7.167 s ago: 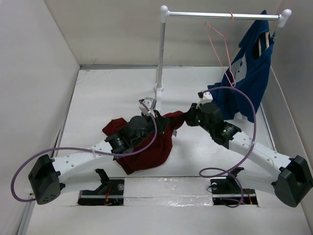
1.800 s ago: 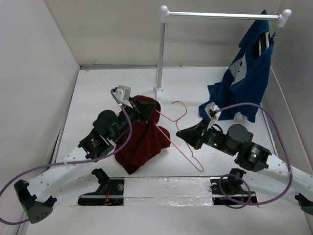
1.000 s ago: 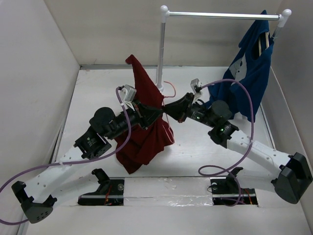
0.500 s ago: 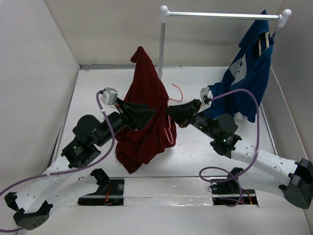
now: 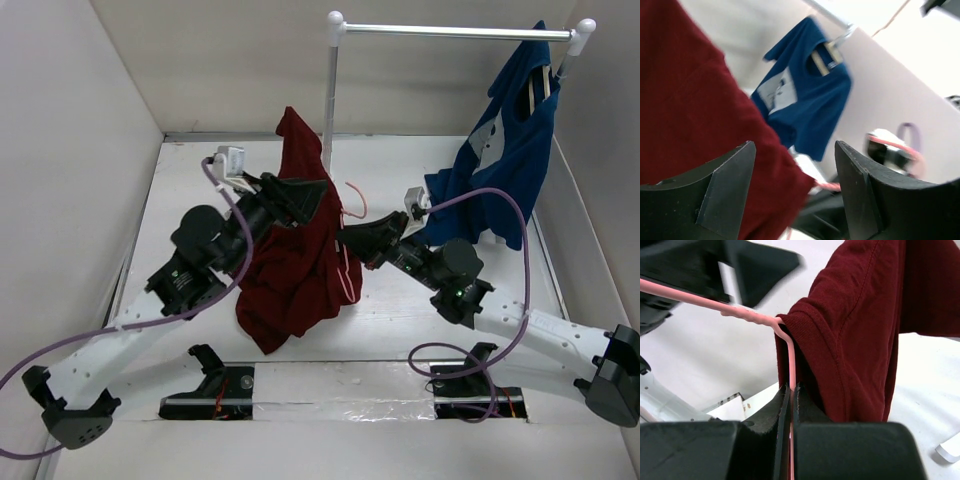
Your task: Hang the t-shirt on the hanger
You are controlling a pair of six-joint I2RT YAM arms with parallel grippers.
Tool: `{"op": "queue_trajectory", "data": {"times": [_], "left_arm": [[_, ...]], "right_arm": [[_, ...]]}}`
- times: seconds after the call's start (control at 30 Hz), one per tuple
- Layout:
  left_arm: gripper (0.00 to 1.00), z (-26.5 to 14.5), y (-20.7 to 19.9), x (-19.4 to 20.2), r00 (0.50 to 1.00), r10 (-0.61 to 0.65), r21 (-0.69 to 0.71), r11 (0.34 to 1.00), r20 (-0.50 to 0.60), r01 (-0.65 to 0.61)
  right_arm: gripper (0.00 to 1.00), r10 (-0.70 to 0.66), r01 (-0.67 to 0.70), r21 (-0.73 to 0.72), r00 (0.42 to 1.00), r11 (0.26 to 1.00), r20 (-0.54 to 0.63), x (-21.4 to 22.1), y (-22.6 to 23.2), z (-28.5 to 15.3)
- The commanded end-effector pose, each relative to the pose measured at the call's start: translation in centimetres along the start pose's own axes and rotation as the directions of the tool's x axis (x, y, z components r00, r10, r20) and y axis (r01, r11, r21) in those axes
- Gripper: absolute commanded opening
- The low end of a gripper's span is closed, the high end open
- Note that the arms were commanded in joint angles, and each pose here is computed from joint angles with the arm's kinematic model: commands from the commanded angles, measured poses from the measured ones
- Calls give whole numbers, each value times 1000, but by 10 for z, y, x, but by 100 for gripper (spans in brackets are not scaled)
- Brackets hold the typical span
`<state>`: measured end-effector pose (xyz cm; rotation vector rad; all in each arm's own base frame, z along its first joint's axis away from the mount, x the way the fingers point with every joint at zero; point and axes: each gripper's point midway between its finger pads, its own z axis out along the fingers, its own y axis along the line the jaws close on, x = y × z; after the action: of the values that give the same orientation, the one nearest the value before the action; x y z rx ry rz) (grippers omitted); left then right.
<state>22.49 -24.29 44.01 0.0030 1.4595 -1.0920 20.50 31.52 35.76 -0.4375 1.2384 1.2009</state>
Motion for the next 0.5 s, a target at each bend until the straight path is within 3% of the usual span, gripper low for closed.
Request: {"op": "queue_trajectory", "data": {"times": [0.0, 0.13, 0.3, 0.37, 0.4, 0.47], "left_arm": [[61, 10, 0, -7, 1000, -20, -32, 999, 23, 20], [42, 7, 16, -10, 996, -20, -86, 996, 82, 27], [36, 7, 12, -9, 995, -14, -45, 999, 99, 18], [21, 12, 10, -5, 998, 14, -45, 999, 61, -11], [20, 15, 9, 0, 999, 22, -35, 999, 43, -20], [27, 16, 4, 7, 1000, 21, -1, 1000, 20, -21]], "right_arm": [[0, -44, 49, -39, 992, 998, 121, -38, 20, 2], [0, -54, 56, -10, 990, 998, 129, -41, 17, -1], [0, -56, 59, -18, 990, 998, 129, -41, 19, -1], [0, -56, 59, -17, 990, 998, 131, -42, 19, -1], [0, -54, 58, -21, 990, 998, 128, -41, 20, 0], [0, -55, 59, -36, 991, 998, 123, -40, 22, 1]]}}
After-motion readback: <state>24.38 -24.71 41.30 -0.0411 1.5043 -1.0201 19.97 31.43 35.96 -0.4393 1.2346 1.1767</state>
